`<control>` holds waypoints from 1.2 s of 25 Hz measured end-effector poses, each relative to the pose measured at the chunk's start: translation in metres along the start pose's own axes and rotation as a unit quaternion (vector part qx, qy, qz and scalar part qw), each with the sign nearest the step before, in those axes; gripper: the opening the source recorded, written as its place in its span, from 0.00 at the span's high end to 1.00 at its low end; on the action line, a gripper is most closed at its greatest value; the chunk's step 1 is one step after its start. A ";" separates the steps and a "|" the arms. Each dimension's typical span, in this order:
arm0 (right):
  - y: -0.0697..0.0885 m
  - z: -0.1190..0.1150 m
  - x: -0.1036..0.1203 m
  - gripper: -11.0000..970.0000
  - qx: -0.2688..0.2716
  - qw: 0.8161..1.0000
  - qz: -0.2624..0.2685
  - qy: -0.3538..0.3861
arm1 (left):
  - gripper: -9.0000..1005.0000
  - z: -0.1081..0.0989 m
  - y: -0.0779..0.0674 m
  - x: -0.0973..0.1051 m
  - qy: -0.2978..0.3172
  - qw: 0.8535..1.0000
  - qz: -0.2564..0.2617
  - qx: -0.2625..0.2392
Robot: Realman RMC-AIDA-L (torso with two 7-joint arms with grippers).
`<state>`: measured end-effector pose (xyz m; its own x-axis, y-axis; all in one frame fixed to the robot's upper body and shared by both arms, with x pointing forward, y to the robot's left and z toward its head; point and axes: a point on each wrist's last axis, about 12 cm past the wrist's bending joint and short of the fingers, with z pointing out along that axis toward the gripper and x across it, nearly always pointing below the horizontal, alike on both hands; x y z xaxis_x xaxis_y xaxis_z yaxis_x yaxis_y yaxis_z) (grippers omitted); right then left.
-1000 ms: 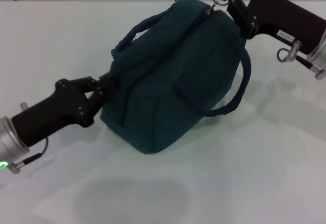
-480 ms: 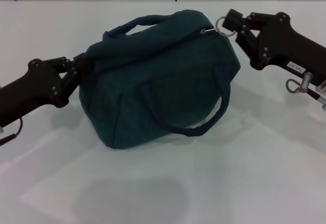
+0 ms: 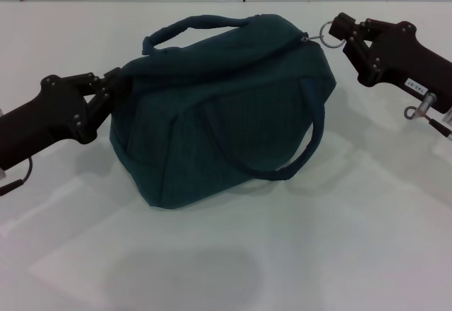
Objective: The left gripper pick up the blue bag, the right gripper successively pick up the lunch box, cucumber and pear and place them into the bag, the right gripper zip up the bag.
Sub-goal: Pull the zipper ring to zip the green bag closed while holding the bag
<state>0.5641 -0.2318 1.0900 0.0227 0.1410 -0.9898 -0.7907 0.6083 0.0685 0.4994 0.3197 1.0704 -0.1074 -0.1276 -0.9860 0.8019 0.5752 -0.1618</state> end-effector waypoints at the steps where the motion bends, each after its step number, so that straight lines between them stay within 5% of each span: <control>1: -0.001 0.000 0.001 0.97 0.004 1.000 0.000 0.003 | 0.90 0.000 0.000 0.000 0.000 1.000 0.000 0.000; 30: -0.007 -0.003 0.027 0.97 0.052 0.995 0.008 0.089 | 0.83 0.000 -0.002 0.002 -0.005 1.000 -0.008 -0.005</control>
<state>0.5683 -0.2341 1.0622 -0.1044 0.0159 -0.9944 -0.7228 0.6856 0.0869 0.4969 0.3183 1.0685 -0.1138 -0.1451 -0.9828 0.7946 0.5806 -0.1777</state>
